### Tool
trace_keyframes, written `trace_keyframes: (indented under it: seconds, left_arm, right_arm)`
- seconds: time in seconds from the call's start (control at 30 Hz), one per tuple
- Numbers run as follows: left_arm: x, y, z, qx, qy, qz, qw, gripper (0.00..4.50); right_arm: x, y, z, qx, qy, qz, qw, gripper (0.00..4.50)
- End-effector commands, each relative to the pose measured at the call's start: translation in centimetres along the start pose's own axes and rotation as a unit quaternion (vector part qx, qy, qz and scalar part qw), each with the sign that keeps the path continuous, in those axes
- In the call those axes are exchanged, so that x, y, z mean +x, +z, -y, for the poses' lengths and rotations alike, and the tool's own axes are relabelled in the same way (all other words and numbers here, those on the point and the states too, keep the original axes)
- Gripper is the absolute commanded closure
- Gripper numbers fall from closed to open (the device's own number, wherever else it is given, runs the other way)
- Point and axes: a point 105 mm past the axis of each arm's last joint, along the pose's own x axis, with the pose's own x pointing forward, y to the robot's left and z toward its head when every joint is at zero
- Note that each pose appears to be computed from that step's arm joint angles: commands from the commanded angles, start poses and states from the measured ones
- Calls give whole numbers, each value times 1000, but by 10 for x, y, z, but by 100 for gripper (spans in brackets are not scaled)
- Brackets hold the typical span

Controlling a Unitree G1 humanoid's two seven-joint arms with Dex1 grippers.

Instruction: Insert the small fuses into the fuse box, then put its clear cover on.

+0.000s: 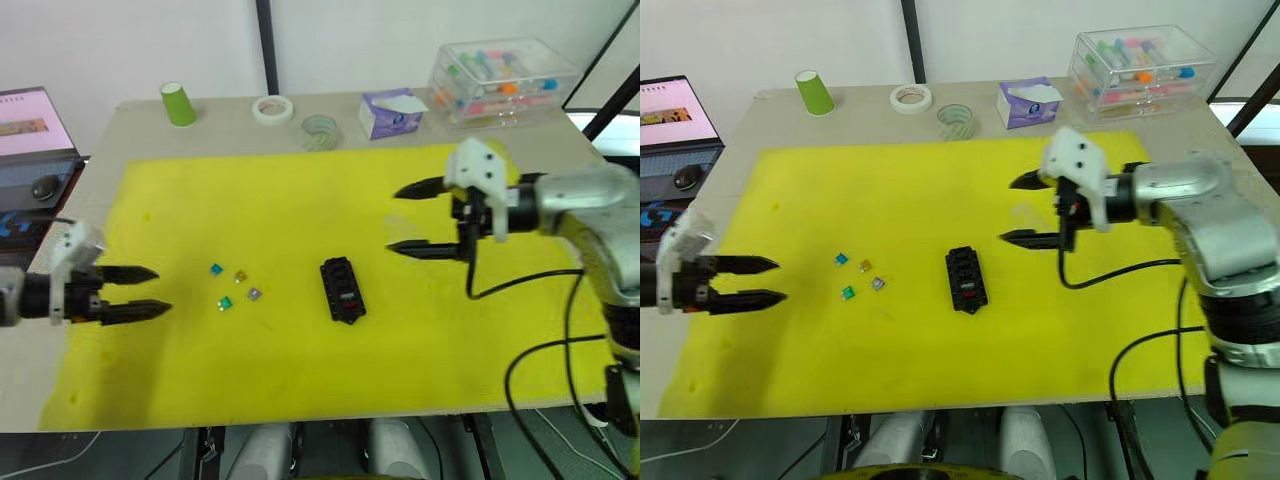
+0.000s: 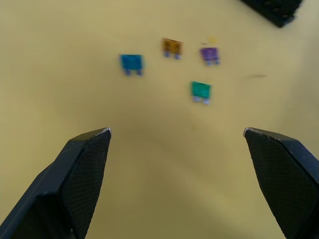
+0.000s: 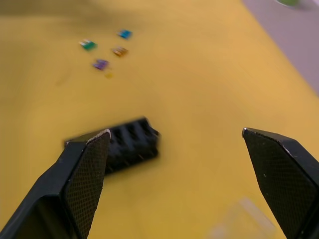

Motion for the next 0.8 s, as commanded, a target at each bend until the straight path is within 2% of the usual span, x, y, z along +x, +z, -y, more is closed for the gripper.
trace_keyframes:
  seconds: [0.03, 0.13, 0.27, 0.37, 0.53, 0.8]
  left_arm:
    - [3, 12, -5, -29, -11, 28, 999, 0]
    - [10, 18, -17, -90, -9, 61, 994, 0]
    - [16, 27, -32, -189, -10, 115, 975, 0]
    - [19, 30, -40, -239, -8, 131, 962, 0]
    - [29, 23, -45, -282, -13, 125, 951, 0]
    - [54, 5, -43, -292, -35, 93, 951, 0]
  right_arm:
    - [14, 26, -14, -42, 32, 31, 998, 2]
    - [26, 32, -21, -53, 50, 40, 997, 2]
    - [35, 35, -24, -63, 59, 47, 995, 2]
    - [37, 35, -25, -63, 59, 46, 995, 2]
    - [38, 35, -28, -66, 61, 45, 995, 2]
    - [38, 33, -27, -72, 55, 35, 995, 2]
